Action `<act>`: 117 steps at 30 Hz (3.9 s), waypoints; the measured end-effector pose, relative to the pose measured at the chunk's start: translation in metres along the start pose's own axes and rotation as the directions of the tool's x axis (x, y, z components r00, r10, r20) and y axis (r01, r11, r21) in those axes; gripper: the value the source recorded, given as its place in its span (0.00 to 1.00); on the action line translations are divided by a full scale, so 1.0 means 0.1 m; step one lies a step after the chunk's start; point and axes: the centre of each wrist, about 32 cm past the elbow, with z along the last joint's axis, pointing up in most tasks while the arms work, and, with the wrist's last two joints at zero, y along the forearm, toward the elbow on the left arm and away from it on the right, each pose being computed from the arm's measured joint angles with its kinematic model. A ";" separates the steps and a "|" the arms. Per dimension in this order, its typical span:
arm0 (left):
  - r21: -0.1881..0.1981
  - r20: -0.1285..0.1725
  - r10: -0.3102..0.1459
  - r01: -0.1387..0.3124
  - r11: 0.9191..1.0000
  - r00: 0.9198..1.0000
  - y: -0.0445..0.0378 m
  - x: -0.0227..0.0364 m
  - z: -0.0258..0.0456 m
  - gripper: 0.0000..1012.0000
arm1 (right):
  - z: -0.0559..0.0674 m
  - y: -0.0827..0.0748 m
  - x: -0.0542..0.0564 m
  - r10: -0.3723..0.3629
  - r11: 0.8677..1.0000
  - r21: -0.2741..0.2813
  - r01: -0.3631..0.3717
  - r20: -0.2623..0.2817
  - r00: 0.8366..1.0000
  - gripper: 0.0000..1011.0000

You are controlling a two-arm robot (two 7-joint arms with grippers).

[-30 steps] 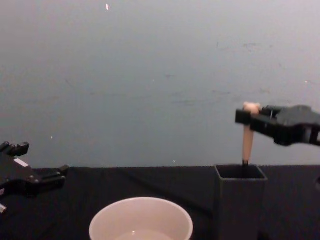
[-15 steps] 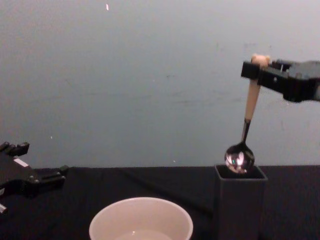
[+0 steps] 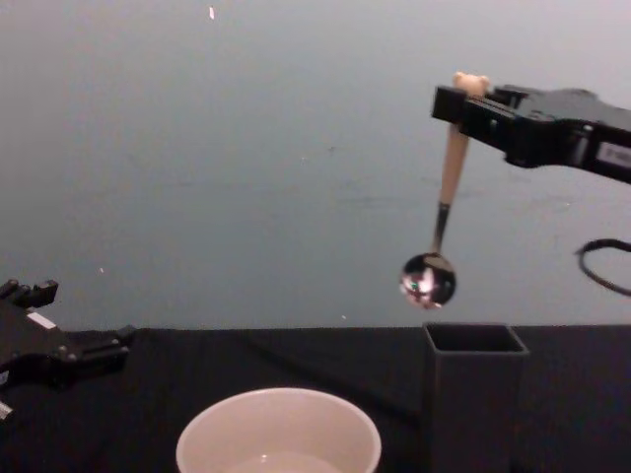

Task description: Pick up the stirring spoon with one hand, stir inside the cup, then place it back in its original position.

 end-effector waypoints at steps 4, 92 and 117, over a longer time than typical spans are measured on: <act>0.000 0.000 0.000 0.000 1.000 1.000 0.000 0.000 0.000 0.99 | -0.02 0.11 -0.06 0.034 0.999 0.019 -0.034 -0.011 0.999 0.21; 0.000 0.000 0.000 0.000 1.000 1.000 0.000 0.000 0.000 0.99 | -0.86 0.19 -0.71 0.222 0.967 -0.088 -0.239 -0.168 0.960 0.21; 0.000 0.000 0.000 0.000 1.000 1.000 0.000 0.000 0.000 0.99 | -0.94 0.50 -0.55 0.167 0.980 -0.092 -0.179 -0.128 0.978 0.21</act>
